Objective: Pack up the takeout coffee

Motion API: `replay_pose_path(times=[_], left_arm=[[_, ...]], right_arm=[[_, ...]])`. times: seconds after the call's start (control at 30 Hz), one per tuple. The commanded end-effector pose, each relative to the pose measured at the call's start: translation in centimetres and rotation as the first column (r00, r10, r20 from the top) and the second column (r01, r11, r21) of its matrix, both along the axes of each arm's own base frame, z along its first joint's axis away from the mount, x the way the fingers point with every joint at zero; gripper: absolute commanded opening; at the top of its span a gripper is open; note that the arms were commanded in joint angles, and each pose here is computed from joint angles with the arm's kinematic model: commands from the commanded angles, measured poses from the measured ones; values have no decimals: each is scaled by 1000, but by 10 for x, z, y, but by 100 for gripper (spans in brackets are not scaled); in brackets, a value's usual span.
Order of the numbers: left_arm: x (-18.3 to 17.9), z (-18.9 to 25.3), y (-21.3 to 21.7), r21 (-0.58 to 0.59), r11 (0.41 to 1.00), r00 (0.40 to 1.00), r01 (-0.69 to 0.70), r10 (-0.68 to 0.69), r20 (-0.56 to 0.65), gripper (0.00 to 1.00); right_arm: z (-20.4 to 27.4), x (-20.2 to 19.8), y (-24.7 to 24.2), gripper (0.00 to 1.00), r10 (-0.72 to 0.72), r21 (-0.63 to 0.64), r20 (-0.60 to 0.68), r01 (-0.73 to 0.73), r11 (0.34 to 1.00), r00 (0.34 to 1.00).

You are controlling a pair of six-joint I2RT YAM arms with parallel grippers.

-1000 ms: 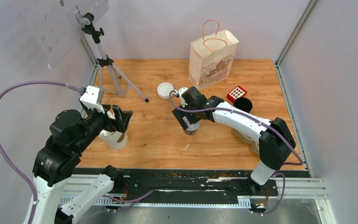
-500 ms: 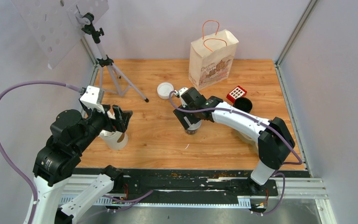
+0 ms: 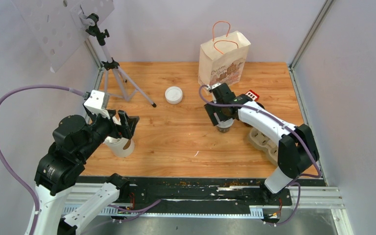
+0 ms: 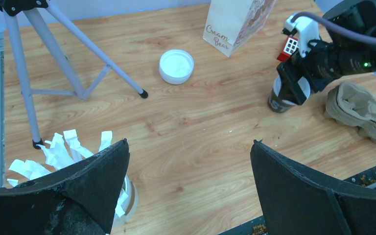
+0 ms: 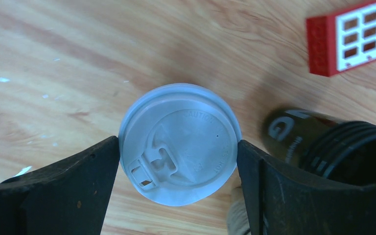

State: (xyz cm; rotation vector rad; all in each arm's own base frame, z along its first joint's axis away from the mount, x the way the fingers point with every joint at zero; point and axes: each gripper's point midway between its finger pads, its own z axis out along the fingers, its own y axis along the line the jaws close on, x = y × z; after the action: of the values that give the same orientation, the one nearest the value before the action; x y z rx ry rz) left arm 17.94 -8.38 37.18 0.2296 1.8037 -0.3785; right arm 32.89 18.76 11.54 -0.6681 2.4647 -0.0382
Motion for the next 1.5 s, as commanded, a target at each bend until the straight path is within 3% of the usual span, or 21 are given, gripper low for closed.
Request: replay_pose_path(times=[0.0, 0.23, 0.5, 0.9, 1.03, 1.1, 1.17, 1.33, 1.47], left_arm=[[1, 8, 0, -14, 1000, 999, 2, -1, 35, 100], [3, 6, -1, -10, 1000, 1000, 1, -1, 28, 100], [4, 6, -3, -13, 1000, 1000, 3, -2, 26, 100], [9, 3, -16, -42, 998, 999, 47, -47, 12, 100], [14, 8, -32, -36, 992, 992, 124, -124, 24, 100], [18, 10, -42, -28, 984, 984, 175, -174, 23, 100], [24, 5, -59, -14, 968, 968, 250, -250, -2, 100], [33, -18, -92, -17, 915, 911, 403, -403, -92, 100], [44, -45, -97, -11, 917, 910, 398, -396, -123, 100]], right_arm=[[7, 11, -33, 86, -71, 5, 22, 71, 997, 997], [5, 16, -48, 87, -104, 9, 23, 104, 995, 994], [20, 17, -48, 99, -108, 19, 41, 108, 994, 993], [93, 13, -49, 100, -112, 82, 121, 102, 991, 986], [113, 17, -64, 99, -168, 80, 168, 157, 984, 971], [114, 21, -77, 91, -217, 82, 167, 206, 975, 962], [112, 23, -87, 74, -244, 103, 151, 230, 968, 958], [103, 28, -113, 53, -337, 155, 120, 317, 936, 934], [93, 33, -122, 39, -371, 203, 69, 351, 914, 926]])
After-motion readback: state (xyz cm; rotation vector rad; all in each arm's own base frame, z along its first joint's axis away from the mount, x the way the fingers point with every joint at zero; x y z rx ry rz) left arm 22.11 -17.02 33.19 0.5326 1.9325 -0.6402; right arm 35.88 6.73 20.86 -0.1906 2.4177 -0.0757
